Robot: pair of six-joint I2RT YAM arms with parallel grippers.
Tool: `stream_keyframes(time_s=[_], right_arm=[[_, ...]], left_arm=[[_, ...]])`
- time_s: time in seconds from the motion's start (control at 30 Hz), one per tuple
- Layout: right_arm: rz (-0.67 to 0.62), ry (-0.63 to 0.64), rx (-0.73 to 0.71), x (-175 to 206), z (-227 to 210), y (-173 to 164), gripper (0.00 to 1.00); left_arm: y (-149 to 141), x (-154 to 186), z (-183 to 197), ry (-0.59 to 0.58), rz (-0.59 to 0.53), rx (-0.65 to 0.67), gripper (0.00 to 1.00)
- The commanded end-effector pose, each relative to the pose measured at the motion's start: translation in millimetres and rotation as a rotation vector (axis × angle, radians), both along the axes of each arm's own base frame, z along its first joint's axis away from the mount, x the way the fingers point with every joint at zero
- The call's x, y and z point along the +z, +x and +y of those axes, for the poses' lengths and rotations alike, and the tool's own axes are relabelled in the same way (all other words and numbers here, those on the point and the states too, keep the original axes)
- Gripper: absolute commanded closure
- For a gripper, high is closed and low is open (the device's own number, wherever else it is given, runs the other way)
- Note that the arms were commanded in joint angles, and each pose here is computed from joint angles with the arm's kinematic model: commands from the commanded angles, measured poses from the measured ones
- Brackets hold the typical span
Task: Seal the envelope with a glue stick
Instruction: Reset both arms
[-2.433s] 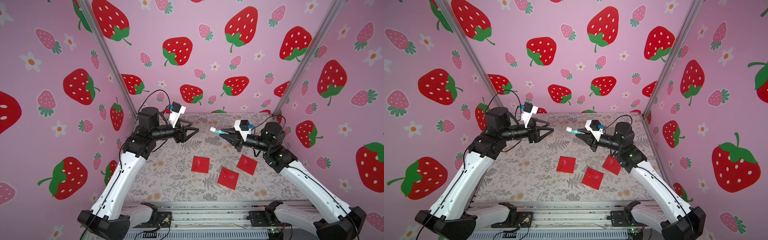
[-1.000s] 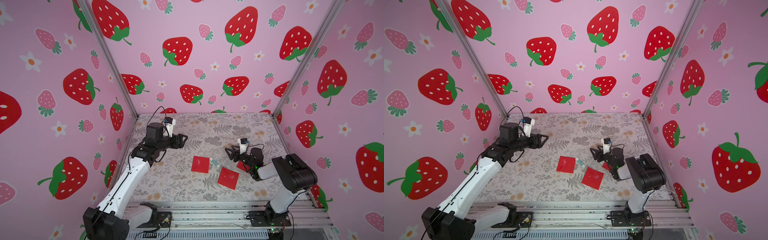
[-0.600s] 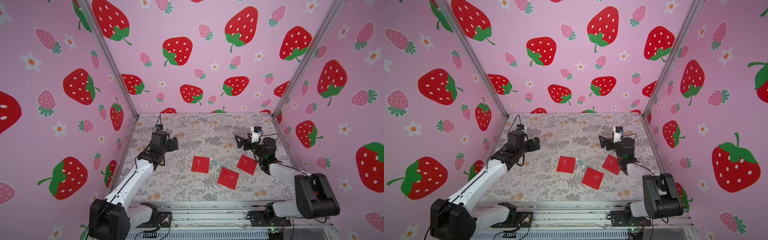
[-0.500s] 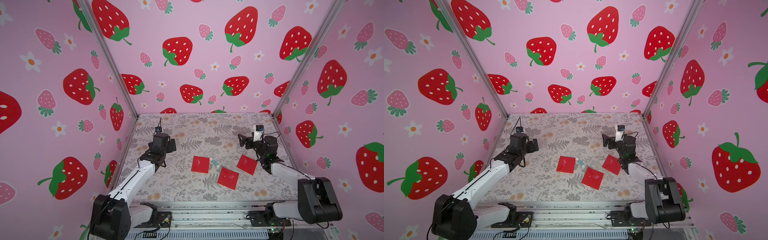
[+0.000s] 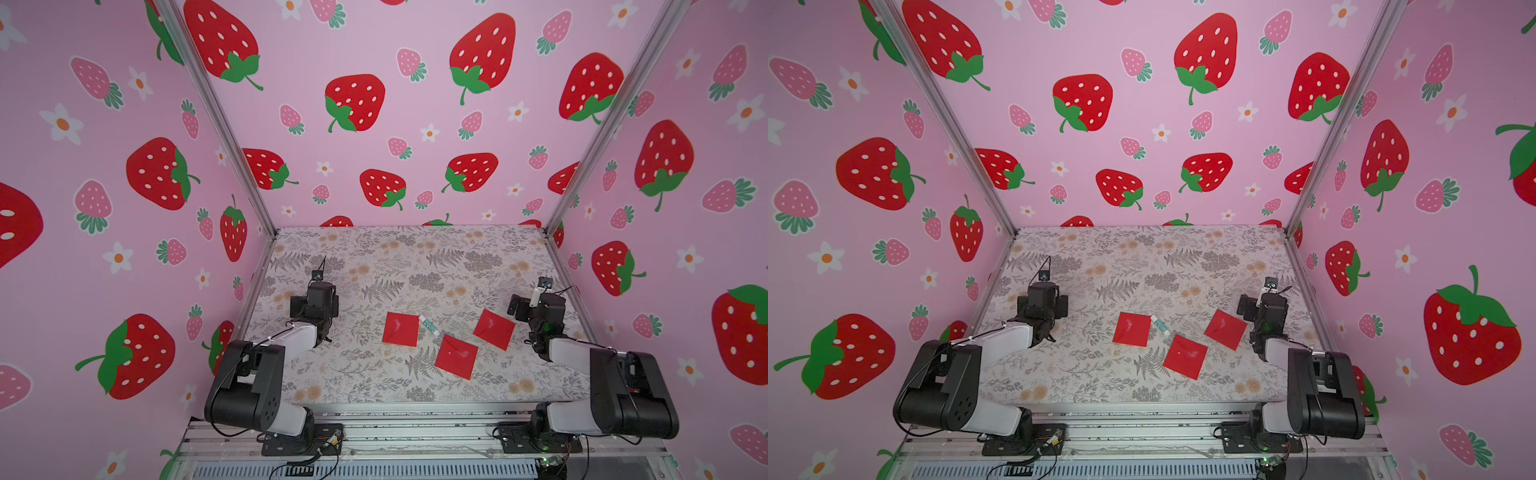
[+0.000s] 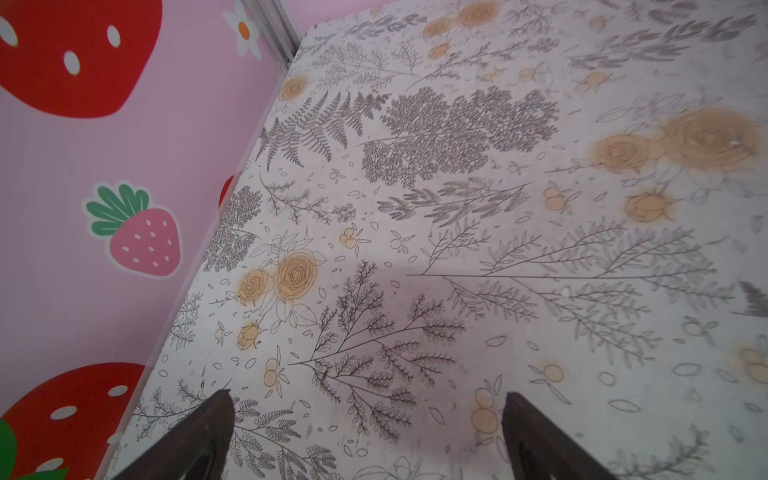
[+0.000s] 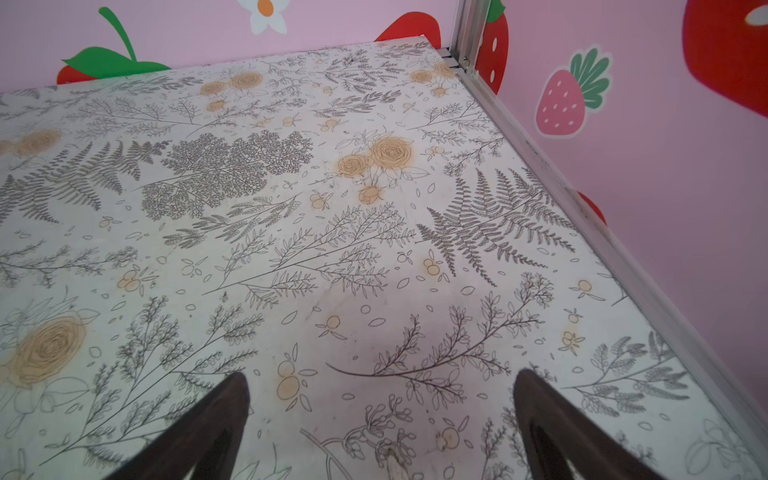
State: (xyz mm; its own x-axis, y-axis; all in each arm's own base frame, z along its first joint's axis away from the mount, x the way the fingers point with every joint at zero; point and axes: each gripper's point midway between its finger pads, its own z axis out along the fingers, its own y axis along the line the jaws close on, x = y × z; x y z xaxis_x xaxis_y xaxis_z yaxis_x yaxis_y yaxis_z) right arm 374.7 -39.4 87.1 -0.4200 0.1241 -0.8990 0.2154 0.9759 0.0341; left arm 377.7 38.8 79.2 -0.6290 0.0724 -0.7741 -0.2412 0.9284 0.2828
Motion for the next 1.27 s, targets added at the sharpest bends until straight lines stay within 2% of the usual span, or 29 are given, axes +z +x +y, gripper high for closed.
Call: stream_keyframes(time_s=[0.0,0.13,0.2,0.33,0.43,0.67,1.0,1.23], right_arm=[[-0.138,0.027,0.063,16.9,12.0,12.1,0.01],[-0.155,0.022,0.062,3.8,11.4,14.5,0.01],[-0.129,0.024,0.071,1.7,13.1,16.5,0.01],[-0.092,0.024,0.043,-1.2,8.5,24.0,0.01],[-0.075,0.020,0.034,-2.5,7.9,26.6,0.01],[-0.063,0.011,0.036,-3.0,9.3,28.0,0.01],[-0.062,0.008,0.038,-3.1,9.7,27.7,0.01],[-0.062,0.008,0.038,-3.1,9.7,28.0,0.01]], left_arm=[[21.0,22.3,-14.4,-0.118,-0.147,-0.102,0.00],[27.2,23.8,-27.6,-0.228,-0.226,-0.191,0.01],[29.8,17.3,-24.7,-0.239,-0.213,-0.174,0.01],[30.4,11.4,-29.5,-0.243,-0.201,-0.207,0.00],[26.3,8.0,-33.5,-0.246,-0.267,-0.241,0.00],[27.0,4.7,-32.4,-0.244,-0.236,-0.230,0.00],[24.6,6.8,-35.0,-0.233,-0.250,-0.243,0.00],[26.8,6.1,-33.4,-0.263,-0.243,-0.246,0.00]])
